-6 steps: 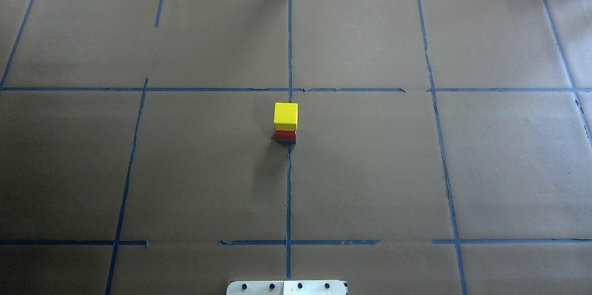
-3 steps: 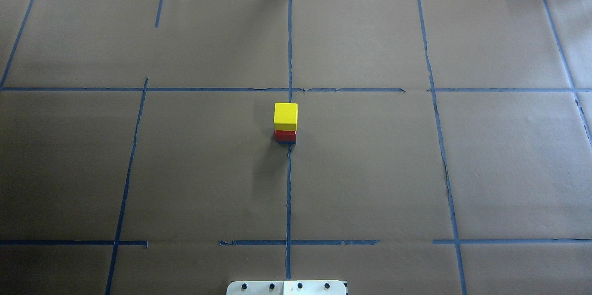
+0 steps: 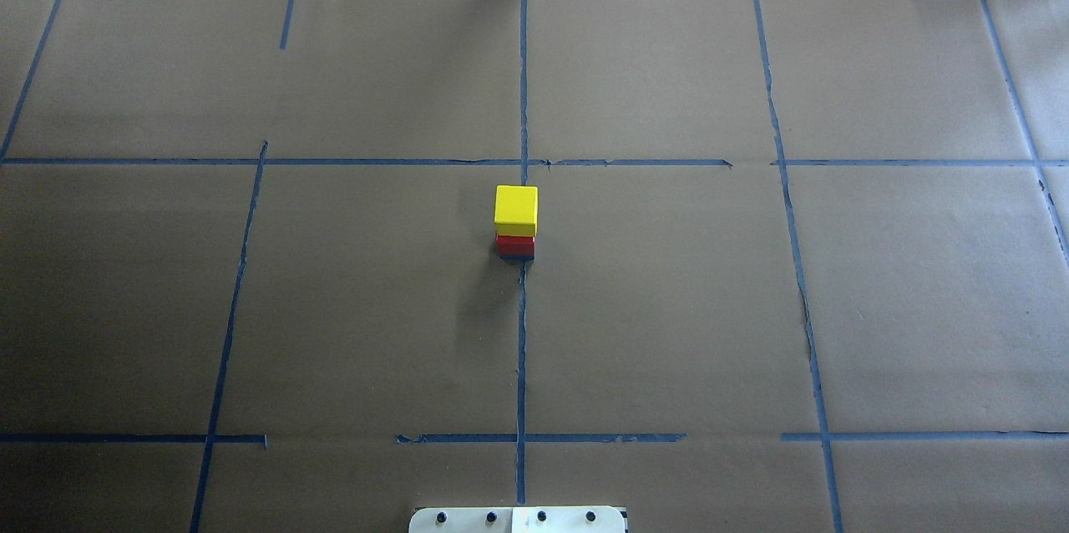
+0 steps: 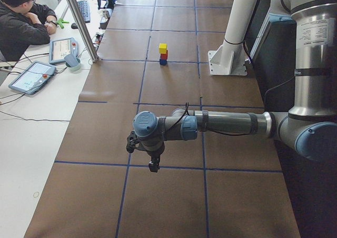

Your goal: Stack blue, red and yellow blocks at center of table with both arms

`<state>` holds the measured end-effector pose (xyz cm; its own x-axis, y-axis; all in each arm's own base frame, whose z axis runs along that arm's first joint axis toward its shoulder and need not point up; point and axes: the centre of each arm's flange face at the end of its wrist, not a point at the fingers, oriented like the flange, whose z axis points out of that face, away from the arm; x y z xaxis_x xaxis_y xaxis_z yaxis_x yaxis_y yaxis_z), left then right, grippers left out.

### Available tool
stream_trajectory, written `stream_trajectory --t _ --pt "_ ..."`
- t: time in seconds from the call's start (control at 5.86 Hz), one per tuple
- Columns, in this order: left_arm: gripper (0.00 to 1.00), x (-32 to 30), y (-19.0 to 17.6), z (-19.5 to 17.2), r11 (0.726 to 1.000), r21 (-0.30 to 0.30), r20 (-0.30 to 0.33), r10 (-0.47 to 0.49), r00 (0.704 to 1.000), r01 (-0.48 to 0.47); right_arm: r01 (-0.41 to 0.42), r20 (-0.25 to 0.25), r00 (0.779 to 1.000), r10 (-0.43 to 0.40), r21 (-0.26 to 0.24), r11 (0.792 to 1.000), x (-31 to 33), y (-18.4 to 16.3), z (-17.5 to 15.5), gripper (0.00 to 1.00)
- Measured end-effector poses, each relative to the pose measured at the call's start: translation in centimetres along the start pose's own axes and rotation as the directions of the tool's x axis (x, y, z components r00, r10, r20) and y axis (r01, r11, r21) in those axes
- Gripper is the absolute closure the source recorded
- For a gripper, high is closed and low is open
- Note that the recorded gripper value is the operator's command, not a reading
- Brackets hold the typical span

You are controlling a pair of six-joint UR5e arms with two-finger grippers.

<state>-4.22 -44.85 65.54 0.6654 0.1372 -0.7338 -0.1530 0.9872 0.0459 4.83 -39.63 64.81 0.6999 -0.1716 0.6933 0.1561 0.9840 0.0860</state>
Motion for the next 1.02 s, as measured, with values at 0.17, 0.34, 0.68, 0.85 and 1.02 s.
stream_trajectory --t 0.17,0.34,0.68,0.85,1.02 --pt "0.0 -0.09 0.04 0.19 1.0 -0.002 0.0 0.0 1.0 0.0 0.001 0.001 1.0 -0.001 0.0 1.0 0.0 0.0 0.01 0.0" --pt "0.0 -0.12 0.07 0.33 1.0 -0.005 -0.001 -0.001 1.0 0.001 0.002 0.001 1.0 -0.002 0.0 1.0 0.0 0.0 0.01 0.0" --pt "0.0 -0.16 0.11 0.46 1.0 -0.009 -0.001 -0.003 1.0 0.003 0.002 0.003 1.0 -0.002 0.0 1.0 -0.01 0.0 0.01 0.0" --pt "0.0 -0.17 0.12 0.47 1.0 -0.01 -0.001 -0.004 1.0 0.004 0.002 0.005 1.0 -0.002 0.0 1.0 -0.02 0.01 0.06 0.0" --pt "0.0 -0.18 0.13 0.48 1.0 -0.011 -0.001 -0.005 1.0 0.005 0.001 0.006 1.0 -0.001 -0.002 1.0 0.0 0.06 0.13 0.0"
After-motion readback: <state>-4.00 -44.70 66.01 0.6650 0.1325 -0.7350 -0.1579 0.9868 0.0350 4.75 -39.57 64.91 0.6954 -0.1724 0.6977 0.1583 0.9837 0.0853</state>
